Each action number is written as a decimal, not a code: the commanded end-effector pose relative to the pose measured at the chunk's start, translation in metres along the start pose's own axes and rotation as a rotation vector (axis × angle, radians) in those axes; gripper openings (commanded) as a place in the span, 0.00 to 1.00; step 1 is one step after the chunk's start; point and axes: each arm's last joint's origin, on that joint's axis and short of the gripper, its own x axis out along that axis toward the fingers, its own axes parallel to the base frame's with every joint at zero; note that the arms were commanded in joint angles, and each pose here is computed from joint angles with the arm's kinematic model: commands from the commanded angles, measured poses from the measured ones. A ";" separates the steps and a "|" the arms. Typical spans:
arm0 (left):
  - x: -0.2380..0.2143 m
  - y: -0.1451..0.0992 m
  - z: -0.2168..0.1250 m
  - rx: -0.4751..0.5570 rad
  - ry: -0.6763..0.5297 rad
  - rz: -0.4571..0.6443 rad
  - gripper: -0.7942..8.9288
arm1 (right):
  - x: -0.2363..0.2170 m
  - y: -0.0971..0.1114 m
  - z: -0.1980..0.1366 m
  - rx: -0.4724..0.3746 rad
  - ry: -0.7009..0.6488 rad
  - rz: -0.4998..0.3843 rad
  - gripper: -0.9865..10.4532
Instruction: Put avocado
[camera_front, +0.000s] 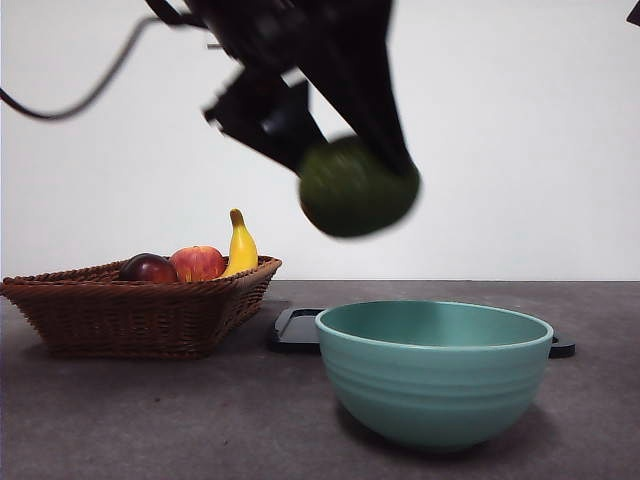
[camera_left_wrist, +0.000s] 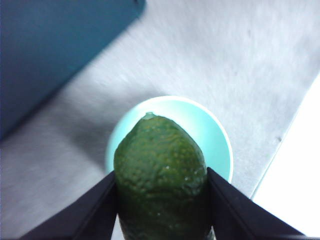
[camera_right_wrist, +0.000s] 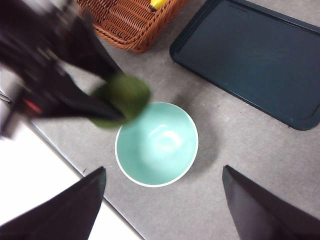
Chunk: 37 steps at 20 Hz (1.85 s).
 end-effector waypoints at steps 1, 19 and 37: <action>0.023 -0.008 0.005 0.024 0.009 0.009 0.26 | -0.002 0.002 0.004 -0.013 -0.017 0.002 0.41; 0.105 -0.014 -0.011 0.072 0.128 0.049 0.38 | -0.002 0.002 0.004 -0.013 -0.017 0.002 0.41; -0.028 0.002 0.029 -0.020 -0.126 0.100 0.43 | -0.002 0.002 0.004 -0.016 -0.016 0.002 0.41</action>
